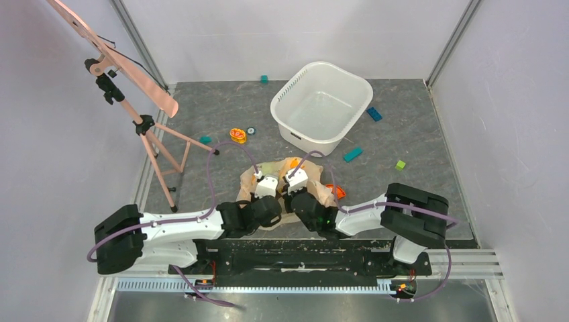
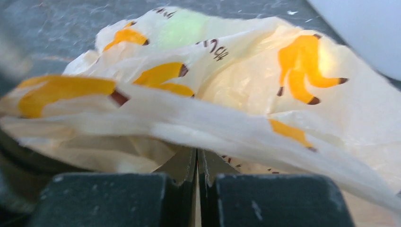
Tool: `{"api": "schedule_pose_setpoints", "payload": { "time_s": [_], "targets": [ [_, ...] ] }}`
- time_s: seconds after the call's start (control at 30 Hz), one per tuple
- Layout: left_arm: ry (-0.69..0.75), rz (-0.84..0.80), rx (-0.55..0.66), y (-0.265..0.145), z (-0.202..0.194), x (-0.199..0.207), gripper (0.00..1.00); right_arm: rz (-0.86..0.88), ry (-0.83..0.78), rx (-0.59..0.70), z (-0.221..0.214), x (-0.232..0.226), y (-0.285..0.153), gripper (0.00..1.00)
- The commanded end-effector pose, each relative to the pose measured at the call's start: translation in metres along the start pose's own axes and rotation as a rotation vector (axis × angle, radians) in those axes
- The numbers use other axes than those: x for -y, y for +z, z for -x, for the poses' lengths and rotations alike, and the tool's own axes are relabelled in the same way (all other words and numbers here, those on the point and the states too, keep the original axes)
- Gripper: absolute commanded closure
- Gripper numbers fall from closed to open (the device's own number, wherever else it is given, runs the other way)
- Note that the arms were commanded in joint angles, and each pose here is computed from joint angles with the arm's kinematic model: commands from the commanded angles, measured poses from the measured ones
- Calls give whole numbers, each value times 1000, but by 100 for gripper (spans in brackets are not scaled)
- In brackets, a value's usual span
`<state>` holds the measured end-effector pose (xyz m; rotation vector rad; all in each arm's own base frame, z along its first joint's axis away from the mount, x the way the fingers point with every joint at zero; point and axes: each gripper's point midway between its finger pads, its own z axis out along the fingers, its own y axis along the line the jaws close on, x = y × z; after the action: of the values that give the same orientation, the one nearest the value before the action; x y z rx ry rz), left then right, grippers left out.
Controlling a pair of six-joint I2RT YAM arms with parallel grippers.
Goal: Take the fake fruits out of the plastic bag
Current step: Adjust the plastic bag at the center of the board.
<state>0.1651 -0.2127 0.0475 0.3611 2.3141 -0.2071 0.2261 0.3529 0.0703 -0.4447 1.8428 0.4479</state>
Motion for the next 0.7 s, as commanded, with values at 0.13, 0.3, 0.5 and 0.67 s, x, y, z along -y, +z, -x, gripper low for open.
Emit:
{"api": "schedule_pose_setpoints", "payload": {
  "time_s": [0.13,0.3,0.5,0.67],
  "targets": [
    [-44,22,31,5,3,-2,98,-160,-1,98,39,48,14,100],
    [-45,28,28,6,2,-4,98,-204,-26,121,55,67,13,100],
    [-48,38,23,8,0,-9,98,-244,-50,156,79,85,11,100],
    [-56,40,30,6,6,-12,98,-198,-60,164,85,82,3,100]
  ]
}}
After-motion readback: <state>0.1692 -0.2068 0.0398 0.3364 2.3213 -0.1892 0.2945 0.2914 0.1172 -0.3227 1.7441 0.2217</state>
